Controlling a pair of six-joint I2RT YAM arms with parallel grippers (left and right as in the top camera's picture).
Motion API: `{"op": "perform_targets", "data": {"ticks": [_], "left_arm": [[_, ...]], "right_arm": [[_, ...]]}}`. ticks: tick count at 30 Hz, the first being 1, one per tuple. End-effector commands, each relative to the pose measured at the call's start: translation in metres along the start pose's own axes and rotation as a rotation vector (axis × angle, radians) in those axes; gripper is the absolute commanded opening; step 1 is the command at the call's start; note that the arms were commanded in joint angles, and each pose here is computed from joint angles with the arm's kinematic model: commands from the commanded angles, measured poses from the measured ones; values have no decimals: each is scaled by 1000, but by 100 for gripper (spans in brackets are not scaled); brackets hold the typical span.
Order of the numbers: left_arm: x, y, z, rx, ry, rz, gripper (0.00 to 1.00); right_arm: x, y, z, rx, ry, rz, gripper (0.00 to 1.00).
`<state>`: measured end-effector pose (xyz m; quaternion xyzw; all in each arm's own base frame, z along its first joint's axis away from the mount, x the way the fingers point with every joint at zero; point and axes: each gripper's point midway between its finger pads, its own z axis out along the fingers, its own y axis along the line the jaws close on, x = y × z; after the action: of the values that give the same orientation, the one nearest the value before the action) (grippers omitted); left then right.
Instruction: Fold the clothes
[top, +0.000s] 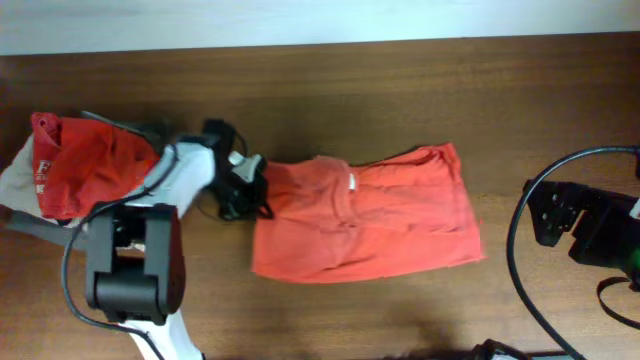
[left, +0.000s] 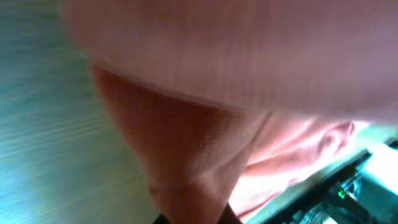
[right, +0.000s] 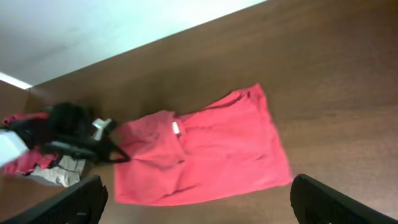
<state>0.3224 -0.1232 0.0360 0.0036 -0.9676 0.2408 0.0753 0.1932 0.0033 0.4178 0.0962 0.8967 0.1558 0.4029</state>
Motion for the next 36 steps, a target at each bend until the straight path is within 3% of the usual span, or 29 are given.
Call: {"op": "perform_targets", "data": {"ticks": [1, 7, 12, 24, 36], "left_arm": [[-25, 8, -66, -201, -165, 74, 1], [-27, -8, -127, -412, -216, 145, 0], [-25, -53, -134, -448, -254, 249, 1], [3, -152, -48, -525, -271, 357, 1], [32, -194, 59, -574, -175, 532, 1]], "right_arm": [[2, 0, 1, -1, 10, 0, 99], [1, 0, 1, -1, 10, 0, 99], [1, 0, 1, -1, 10, 0, 99], [1, 0, 1, -1, 10, 0, 99], [2, 1, 1, -5, 10, 7, 99]]}}
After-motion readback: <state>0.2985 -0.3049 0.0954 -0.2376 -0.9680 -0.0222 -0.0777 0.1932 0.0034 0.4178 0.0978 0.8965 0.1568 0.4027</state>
